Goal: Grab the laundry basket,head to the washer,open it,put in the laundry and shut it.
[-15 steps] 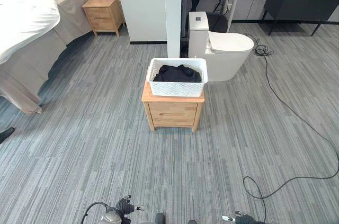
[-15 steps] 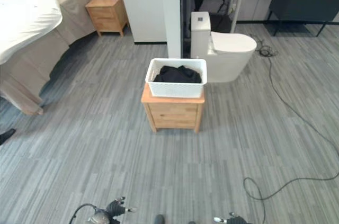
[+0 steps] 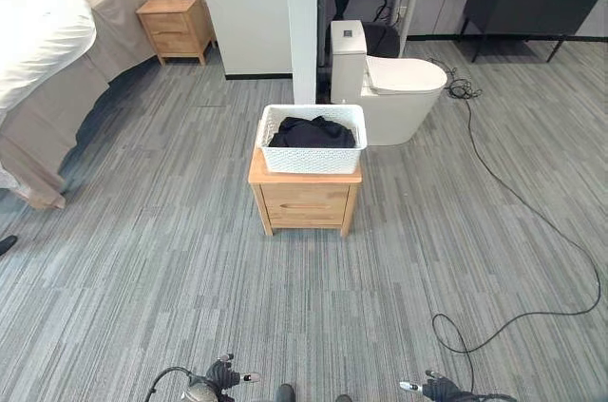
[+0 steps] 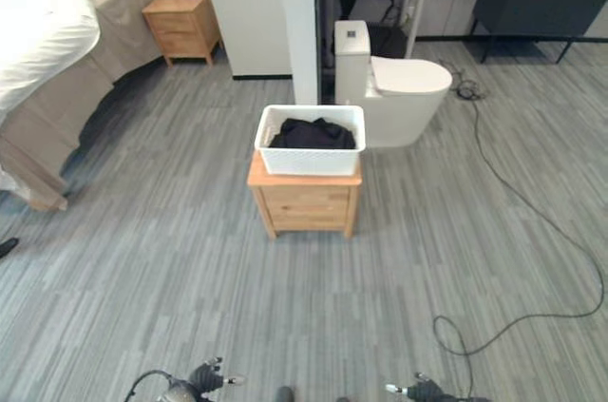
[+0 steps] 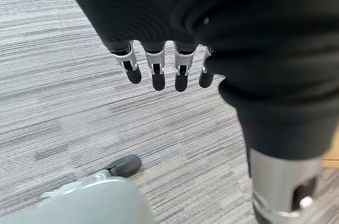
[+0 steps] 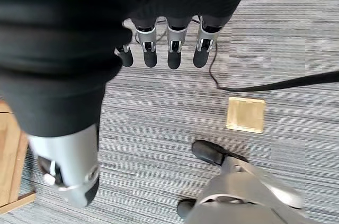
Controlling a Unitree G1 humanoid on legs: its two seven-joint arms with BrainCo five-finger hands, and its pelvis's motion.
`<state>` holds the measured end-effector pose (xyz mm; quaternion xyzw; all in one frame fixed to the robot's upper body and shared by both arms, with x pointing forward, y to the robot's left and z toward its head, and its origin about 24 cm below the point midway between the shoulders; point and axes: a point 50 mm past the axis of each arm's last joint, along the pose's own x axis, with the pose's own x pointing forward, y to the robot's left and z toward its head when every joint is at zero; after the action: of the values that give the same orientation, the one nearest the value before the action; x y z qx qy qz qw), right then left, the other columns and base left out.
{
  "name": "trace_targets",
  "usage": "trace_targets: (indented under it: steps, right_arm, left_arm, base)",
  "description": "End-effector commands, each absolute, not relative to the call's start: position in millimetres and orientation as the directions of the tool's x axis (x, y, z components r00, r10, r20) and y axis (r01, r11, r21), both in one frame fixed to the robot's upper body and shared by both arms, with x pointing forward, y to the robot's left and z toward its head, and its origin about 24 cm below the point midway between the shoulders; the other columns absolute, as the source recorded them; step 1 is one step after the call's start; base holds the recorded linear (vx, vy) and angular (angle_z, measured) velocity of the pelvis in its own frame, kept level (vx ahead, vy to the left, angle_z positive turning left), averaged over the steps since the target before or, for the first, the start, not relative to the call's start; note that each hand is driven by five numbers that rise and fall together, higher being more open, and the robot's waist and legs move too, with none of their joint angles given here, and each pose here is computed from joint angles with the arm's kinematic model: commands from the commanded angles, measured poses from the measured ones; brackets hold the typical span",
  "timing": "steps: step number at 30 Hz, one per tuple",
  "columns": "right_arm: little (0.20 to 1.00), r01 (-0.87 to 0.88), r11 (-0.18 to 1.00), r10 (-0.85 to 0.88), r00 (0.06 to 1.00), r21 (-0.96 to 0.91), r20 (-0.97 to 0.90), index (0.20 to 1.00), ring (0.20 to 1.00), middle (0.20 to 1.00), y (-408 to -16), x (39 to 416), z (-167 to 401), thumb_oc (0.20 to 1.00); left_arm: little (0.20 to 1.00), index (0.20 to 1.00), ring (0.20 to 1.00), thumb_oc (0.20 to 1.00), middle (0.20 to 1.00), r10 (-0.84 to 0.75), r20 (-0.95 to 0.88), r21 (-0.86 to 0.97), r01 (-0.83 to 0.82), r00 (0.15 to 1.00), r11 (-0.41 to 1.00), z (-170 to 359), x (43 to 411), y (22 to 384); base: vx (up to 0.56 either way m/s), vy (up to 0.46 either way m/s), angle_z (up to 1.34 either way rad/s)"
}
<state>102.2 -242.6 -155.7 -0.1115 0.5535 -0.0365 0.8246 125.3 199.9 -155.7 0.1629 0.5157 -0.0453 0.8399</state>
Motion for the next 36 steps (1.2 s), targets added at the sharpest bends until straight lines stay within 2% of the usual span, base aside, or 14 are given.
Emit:
trace_targets:
  steps: [1,6,19,28,30,36]
  right_arm:
    - [1.000,-0.049,0.975,-0.173,0.444,-0.217,-0.879,1.000,1.000,1.000,-245,117,-150,1.000]
    - [1.000,0.085,0.992,-0.125,0.448,-0.097,-0.885,1.000,1.000,1.000,-237,114,-153,1.000]
    - [1.000,0.073,0.994,-0.106,0.524,-0.080,-0.845,1.000,1.000,1.000,-240,133,-144,1.000]
    - [1.000,0.083,0.989,-0.148,0.475,-0.123,-0.867,1.000,1.000,1.000,-256,113,-145,1.000]
    - [1.000,0.052,0.987,-0.160,0.442,-0.153,-0.883,1.000,1.000,1.000,-261,109,-146,1.000]
    - [1.000,0.005,0.982,-0.171,0.424,-0.187,-0.889,1.000,1.000,1.000,-263,109,-147,1.000]
  left_arm:
    - [1.000,1.000,1.000,1.000,1.000,0.113,-0.862,0.239,0.199,0.493,0.951,-153,139,201]
    - [1.000,1.000,1.000,1.000,1.000,0.112,-0.871,0.212,0.159,0.478,0.964,-154,134,203]
    - [1.000,1.000,1.000,1.000,1.000,0.129,-0.850,0.196,0.081,0.511,0.977,-150,143,205]
    - [1.000,1.000,1.000,1.000,1.000,0.144,-0.841,0.199,0.050,0.522,0.979,-147,152,208]
    - [1.000,1.000,1.000,1.000,1.000,0.146,-0.855,0.183,0.026,0.497,0.983,-149,146,209]
    - [1.000,1.000,1.000,1.000,1.000,0.174,-0.858,0.217,0.034,0.484,0.976,-149,144,217]
  base:
    - [0.00,0.009,-0.04]
    - [0.01,-0.003,-0.07]
    - [-0.02,-0.030,-0.02]
    - [-0.01,-0.121,0.17]
    - [0.07,-0.106,-0.10]
    - [0.21,0.009,-0.14]
